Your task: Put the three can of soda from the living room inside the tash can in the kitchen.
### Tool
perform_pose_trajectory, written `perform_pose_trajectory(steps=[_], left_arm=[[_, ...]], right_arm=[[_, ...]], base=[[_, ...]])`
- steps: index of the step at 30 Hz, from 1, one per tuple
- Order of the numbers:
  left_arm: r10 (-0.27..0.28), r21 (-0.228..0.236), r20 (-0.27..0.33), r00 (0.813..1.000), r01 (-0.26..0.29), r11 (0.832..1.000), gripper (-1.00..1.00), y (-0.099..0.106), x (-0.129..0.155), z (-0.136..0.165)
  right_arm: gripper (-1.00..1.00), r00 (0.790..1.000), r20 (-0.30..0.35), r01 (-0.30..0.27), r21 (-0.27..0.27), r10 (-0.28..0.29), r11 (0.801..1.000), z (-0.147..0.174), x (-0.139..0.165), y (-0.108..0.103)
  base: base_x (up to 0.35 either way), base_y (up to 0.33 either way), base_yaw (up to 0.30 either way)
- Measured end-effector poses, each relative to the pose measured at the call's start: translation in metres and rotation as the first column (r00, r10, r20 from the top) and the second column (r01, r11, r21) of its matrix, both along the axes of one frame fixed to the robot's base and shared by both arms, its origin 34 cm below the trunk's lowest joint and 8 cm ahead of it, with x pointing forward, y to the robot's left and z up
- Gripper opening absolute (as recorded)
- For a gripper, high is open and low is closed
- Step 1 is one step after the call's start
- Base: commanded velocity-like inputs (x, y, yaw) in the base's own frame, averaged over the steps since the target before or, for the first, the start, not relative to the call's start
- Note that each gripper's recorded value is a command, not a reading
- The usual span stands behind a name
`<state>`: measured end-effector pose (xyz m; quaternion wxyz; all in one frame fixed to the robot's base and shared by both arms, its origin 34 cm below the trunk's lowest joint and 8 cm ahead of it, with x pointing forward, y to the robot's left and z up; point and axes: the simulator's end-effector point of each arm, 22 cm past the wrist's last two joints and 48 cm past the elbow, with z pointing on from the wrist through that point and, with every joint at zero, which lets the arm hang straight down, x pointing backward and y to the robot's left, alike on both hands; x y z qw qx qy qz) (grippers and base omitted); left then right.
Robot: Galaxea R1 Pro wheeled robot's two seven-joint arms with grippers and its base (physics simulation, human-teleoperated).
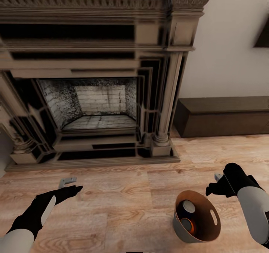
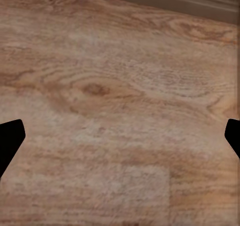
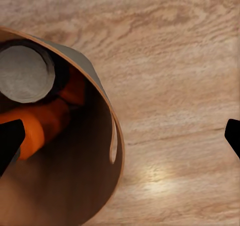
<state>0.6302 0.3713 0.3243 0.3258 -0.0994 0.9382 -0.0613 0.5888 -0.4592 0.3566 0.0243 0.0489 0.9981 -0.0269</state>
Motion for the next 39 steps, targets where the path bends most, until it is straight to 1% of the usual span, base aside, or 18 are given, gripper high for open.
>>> perform_pose_trajectory(steps=[7,13,15,16,19,21,22,24,28,30,31,32,36,39], left_arm=[[-0.001,0.0,0.027,1.0,0.001,1.0,1.0,0.0,0.005,0.016],[-0.001,0.001,0.051,0.999,0.001,1.0,1.0,0.0,0.009,0.03],[-0.002,0.004,0.067,0.998,0.002,1.0,1.0,0.0,0.011,0.036],[-0.002,0.005,0.069,0.998,0.001,1.0,1.0,0.0,0.011,0.037],[-0.001,0.005,0.062,0.998,0.0,1.0,1.0,0.0,0.01,0.039],[-0.001,0.004,0.055,0.998,0.0,1.0,1.0,0.0,0.009,0.04],[-0.002,0.005,0.05,0.999,0.002,1.0,1.0,0.0,0.008,0.039],[-0.002,0.005,0.047,0.999,0.002,1.0,1.0,-0.001,0.007,0.041],[-0.003,0.006,0.043,0.999,0.002,1.0,1.0,-0.001,0.008,0.047],[-0.003,0.007,0.042,0.999,0.003,1.0,1.0,-0.001,0.008,0.051],[-0.005,0.007,0.036,0.999,0.005,1.0,1.0,-0.003,0.007,0.05],[-0.005,0.006,0.03,1.0,0.005,1.0,1.0,-0.003,0.006,0.05],[-0.016,0.009,0.002,1.0,0.016,1.0,1.0,-0.007,-0.002,0.046],[-0.02,0.03,-0.003,1.0,0.02,0.999,1.0,-0.007,-0.008,0.041]], right_arm=[[1.0,1.0,0.031,-0.003,0.005,0.003,1.0,0.01,0.001,0.001],[1.0,0.994,0.097,-0.051,-0.01,0.051,0.999,0.015,0.006,-0.001],[1.0,0.99,0.117,-0.072,-0.014,0.073,0.997,0.012,0.003,-0.001],[1.0,0.986,0.138,-0.09,-0.017,0.091,0.996,0.009,0.003,-0.001],[1.0,0.977,0.183,-0.111,-0.017,0.112,0.994,0.009,0.005,-0.002],[1.0,0.968,0.221,-0.12,-0.015,0.121,0.993,0.009,0.007,-0.003],[1.0,0.957,0.261,-0.125,-0.015,0.124,0.992,0.009,0.01,-0.005],[1.0,0.947,0.295,-0.126,-0.016,0.125,0.992,0.013,0.012,-0.007],[1.0,0.935,0.327,-0.132,-0.027,0.134,0.991,0.016,0.009,-0.012],[1.0,0.928,0.339,-0.148,-0.044,0.154,0.988,0.011,-0.001,-0.015],[1.0,0.907,0.372,-0.182,-0.072,0.196,0.981,0.003,-0.012,-0.019],[1.0,0.901,0.385,-0.187,-0.075,0.201,0.979,0.003,-0.015,-0.019],[1.0,0.879,0.434,-0.183,-0.081,0.199,0.98,0.003,-0.026,-0.024],[1.0,0.857,0.475,-0.178,-0.089,0.199,0.98,0.004,-0.037,-0.029]], base=[[0.0,0.0,0.0],[0.0,0.0,0.0],[0.0,0.0,0.0],[0.0,0.0,0.0],[0.0,0.0,0.0],[0.0,0.0,0.0],[0.0,0.0,0.0],[0.0,0.0,0.0],[0.0,0.0,0.0],[0.0,0.0,0.0],[0.0,0.0,0.0],[0.0,0.0,0.0],[0.0,0.0,0.0],[0.0,0.0,0.0]])
